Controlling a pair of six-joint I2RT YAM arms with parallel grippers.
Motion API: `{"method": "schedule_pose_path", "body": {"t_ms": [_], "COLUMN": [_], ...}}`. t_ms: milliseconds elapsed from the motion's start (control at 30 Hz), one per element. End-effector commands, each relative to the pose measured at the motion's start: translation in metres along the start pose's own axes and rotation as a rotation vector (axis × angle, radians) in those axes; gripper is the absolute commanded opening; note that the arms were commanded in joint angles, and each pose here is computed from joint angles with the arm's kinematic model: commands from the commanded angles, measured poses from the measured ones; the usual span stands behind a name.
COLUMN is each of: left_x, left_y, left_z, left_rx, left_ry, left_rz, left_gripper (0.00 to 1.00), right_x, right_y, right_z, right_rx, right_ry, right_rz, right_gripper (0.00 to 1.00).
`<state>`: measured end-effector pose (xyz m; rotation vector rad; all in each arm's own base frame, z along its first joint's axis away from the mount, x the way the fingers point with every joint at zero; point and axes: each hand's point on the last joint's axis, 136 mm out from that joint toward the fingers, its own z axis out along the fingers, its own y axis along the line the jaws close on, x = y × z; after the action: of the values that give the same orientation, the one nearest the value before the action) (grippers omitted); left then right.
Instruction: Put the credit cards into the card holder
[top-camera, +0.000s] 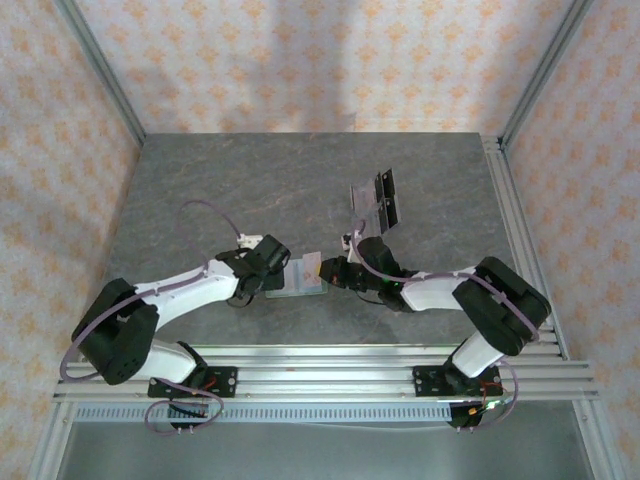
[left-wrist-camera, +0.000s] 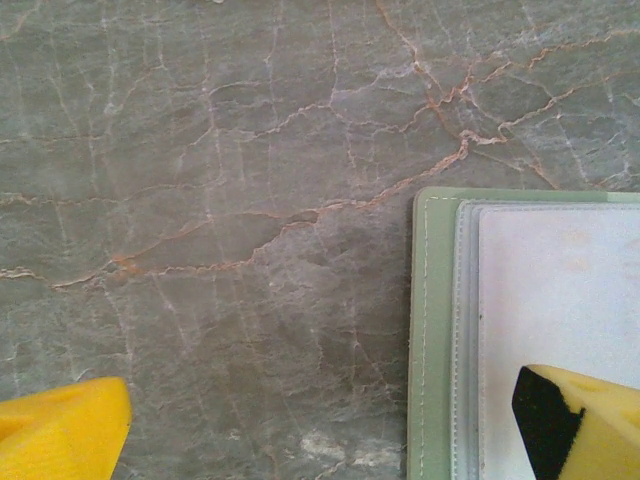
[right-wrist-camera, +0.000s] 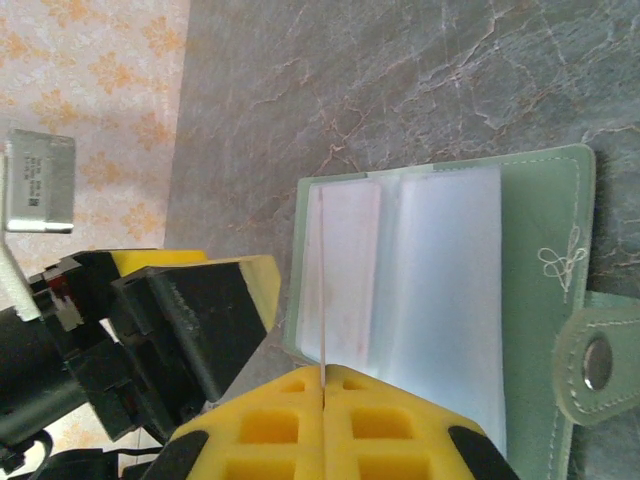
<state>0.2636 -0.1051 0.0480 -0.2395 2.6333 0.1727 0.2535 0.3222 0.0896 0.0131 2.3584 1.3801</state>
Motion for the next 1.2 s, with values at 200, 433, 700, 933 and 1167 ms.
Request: {"method": "schedule_pose_path", "body": {"t_ms": [200,433,700,933,1167], "left_x": [0.006,0.016,0.020,0.021,0.023], "left_y": [0.011,0.025,0.034,0.035,0.035], "left_z": [0.012,0.016,0.018,0.018,0.019], "left_rx": [-0.065,-0.135,-0.179,-0.183,-0.186], "left_ry": [0.011,0.036,0.038,0.040,0.044], "left_rz": [-0.006,-0.005,-0.025,-0.027,-0.024], "left_gripper": [1.00,1.00,1.00,1.00,1.00], "right_x": [0.000,0.007,0.009,0.008,0.006], "right_y": [0.007,0.003,0.000,0.002,0.005], "right_z": [0.008,0.014,0.018,0.025,0.032], "right_rx": [-0.053,-0.067,-0.074,-0.103,-0.122], "right_ry": [0.006,0.034,0.043,0.050,0.053], "right_rz": [-0.054,-0.045,-0.041,-0.028,-0.021], "right_gripper": [0.00,0.00,0.00,0.00,0.00]}}
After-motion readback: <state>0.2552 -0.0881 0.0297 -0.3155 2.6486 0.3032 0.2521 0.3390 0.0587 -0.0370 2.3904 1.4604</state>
